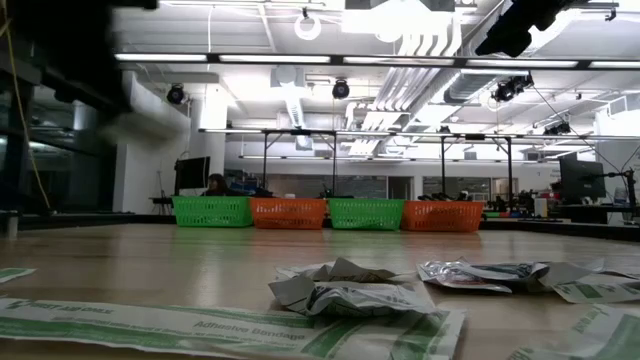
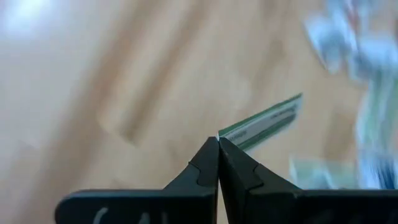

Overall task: Pick & Place First Aid Supplies
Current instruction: Put the green bandage pack in the right orange bin

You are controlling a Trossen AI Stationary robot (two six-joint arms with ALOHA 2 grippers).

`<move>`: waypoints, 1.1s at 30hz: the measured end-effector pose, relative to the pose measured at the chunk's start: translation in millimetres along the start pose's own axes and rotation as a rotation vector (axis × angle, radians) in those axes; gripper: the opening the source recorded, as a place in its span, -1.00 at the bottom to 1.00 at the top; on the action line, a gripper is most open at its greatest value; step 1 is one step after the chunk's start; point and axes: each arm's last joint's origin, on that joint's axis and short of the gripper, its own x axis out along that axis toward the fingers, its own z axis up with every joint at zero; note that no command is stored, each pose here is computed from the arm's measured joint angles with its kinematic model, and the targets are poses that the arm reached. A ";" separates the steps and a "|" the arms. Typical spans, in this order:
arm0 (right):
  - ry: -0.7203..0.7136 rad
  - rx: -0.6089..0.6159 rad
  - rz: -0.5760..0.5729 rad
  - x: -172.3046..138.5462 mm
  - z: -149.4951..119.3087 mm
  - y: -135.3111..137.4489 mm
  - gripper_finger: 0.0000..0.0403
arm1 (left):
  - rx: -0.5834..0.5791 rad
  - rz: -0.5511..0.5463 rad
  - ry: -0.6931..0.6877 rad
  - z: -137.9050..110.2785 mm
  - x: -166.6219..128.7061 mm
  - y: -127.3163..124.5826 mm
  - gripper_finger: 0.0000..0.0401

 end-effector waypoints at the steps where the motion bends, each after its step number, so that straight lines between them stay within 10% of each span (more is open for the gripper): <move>1: -0.008 0.004 -0.001 0.4 1.0 -0.4 0.05 | -0.022 0.030 -0.068 5.7 -1.4 3.5 -1.00; 16: -0.220 0.028 0.078 48.9 41.7 -18.2 0.05 | -0.095 0.347 -0.823 131.3 -5.4 47.6 -1.00; 33: -0.409 -0.094 0.045 131.2 76.5 -11.1 0.05 | -0.012 0.297 -0.961 180.4 -6.9 101.8 -1.00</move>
